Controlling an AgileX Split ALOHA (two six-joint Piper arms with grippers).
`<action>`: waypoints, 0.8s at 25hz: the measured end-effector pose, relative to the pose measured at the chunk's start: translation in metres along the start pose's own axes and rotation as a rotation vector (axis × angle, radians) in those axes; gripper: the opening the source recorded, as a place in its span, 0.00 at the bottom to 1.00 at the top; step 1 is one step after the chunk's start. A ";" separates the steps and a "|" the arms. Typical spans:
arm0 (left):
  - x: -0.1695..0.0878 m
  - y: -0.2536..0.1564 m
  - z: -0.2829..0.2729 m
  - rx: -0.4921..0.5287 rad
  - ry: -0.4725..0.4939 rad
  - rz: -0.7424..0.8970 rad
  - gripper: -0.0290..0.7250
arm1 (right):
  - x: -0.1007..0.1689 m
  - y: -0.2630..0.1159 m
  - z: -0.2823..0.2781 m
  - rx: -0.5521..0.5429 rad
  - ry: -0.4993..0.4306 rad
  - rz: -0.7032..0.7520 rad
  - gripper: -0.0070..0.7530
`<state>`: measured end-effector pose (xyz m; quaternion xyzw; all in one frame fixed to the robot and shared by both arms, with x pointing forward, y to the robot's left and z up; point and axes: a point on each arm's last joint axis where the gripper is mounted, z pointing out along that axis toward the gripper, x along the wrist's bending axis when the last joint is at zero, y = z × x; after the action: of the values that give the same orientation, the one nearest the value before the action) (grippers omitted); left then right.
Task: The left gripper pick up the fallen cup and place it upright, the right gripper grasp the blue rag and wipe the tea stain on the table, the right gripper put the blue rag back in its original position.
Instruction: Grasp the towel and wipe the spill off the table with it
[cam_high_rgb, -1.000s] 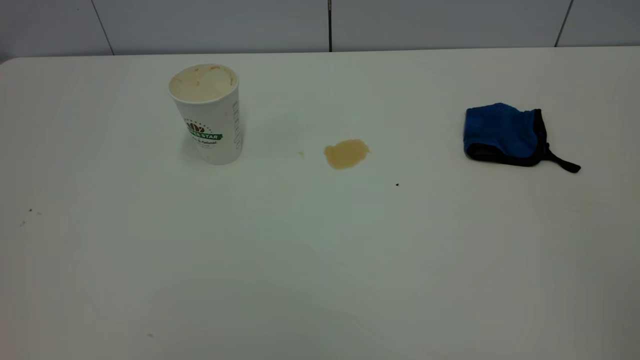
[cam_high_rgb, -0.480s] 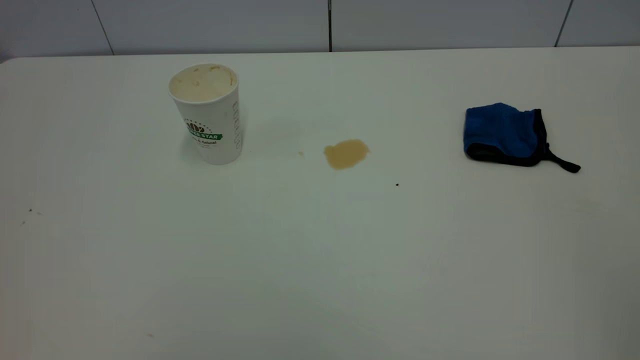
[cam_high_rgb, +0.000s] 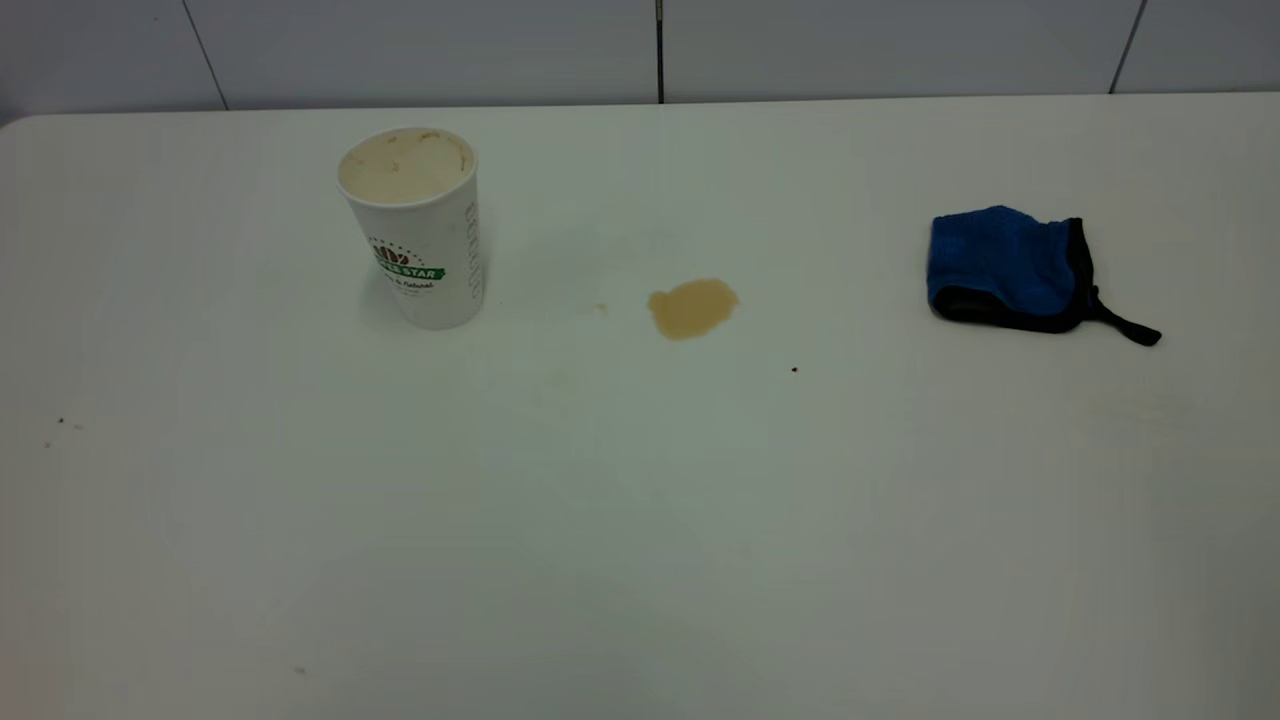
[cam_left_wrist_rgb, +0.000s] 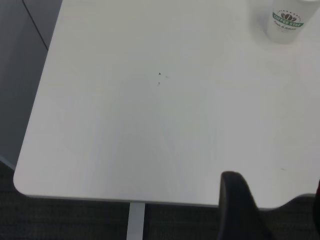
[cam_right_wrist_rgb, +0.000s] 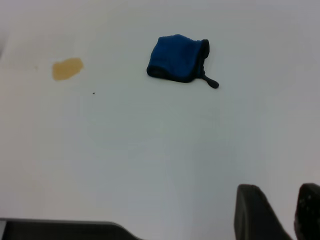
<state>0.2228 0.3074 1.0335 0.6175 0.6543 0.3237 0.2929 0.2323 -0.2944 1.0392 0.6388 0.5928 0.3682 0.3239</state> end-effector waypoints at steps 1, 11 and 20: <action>0.000 0.000 0.000 0.000 0.000 0.000 0.57 | 0.000 0.000 0.000 -0.002 -0.001 0.018 0.33; 0.000 0.000 0.000 0.000 0.000 0.000 0.57 | 0.003 0.056 0.021 0.028 -0.009 -0.080 0.92; 0.000 0.000 0.000 0.000 0.000 0.000 0.57 | 0.007 0.151 0.135 0.304 0.014 -0.088 0.96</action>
<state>0.2228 0.3074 1.0335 0.6175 0.6543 0.3237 0.2929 0.4265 -0.2973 1.0977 0.6514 0.6713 0.2642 0.2348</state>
